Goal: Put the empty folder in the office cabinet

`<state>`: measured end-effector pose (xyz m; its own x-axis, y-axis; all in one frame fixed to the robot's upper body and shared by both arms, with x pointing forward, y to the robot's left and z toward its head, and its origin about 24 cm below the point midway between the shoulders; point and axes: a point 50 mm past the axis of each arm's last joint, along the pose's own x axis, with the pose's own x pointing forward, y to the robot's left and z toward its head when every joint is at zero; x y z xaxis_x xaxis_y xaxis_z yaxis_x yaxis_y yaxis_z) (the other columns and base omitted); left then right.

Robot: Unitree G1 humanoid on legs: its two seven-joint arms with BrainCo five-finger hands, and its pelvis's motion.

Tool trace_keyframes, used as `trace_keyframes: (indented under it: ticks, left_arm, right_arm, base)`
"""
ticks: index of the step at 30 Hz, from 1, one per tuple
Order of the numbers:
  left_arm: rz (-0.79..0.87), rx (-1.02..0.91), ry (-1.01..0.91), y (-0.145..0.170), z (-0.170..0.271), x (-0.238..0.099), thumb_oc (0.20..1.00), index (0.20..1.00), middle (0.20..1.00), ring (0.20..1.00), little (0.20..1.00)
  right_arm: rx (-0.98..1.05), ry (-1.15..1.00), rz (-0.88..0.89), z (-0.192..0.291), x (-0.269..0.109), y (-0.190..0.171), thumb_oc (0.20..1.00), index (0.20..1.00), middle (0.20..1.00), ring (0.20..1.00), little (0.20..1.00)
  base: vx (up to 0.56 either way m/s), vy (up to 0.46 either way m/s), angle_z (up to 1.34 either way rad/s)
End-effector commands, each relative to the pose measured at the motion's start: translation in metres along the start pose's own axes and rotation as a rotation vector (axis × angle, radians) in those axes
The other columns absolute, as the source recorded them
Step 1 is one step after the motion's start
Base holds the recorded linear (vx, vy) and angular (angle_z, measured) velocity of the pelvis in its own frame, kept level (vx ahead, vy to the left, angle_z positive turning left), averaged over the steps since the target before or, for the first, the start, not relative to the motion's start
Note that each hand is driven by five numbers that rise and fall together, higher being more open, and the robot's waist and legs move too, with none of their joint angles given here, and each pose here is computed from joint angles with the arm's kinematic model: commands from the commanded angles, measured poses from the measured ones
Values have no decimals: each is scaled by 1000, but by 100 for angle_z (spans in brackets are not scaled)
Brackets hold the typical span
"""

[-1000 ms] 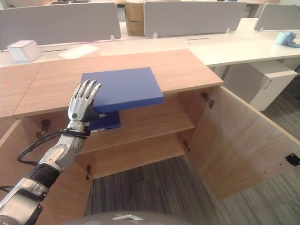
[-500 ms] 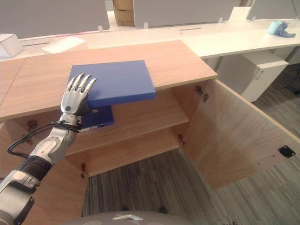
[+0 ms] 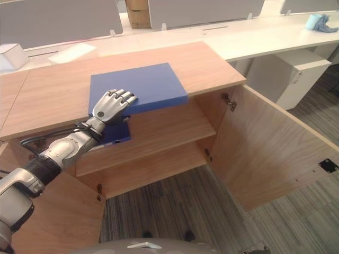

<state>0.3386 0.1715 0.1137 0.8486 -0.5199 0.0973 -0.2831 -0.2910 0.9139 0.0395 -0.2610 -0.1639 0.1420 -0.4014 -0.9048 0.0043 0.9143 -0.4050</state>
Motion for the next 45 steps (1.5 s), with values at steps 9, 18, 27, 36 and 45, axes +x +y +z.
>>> trace_keyframes:
  ticks: [9, 18, 27, 36, 45]
  left_arm:
    - [-161, 113, -7, -18, -23, -10, 200, 200, 200, 200, 200]
    - [-90, 96, 27, -2, -33, -9, 200, 200, 200, 200, 200]
    - [121, -132, 325, 16, -70, -38, 200, 200, 200, 200, 200]
    - [374, -264, 657, 28, -109, -96, 200, 200, 200, 200, 200]
    - [482, -341, 667, 34, -100, -103, 200, 200, 200, 200, 200]
  right_arm:
    - [32, -34, -121, 16, 3, -28, 1000, 1000, 1000, 1000, 1000]
    - [30, -36, -104, 18, 3, -26, 1000, 1000, 1000, 1000, 1000]
    - [69, -41, -66, 21, 3, -27, 1000, 1000, 1000, 1000, 1000]
    - [16, -46, -36, -6, 1, -25, 1000, 1000, 1000, 1000, 1000]
    - [10, -62, -9, -3, 0, -15, 1000, 1000, 1000, 1000, 1000]
  base:
    - [0, 0, 0]
    - [-15, -4, 3]
    - [-19, 7, 7]
    - [-21, 9, -1]
    - [0, 3, 0]
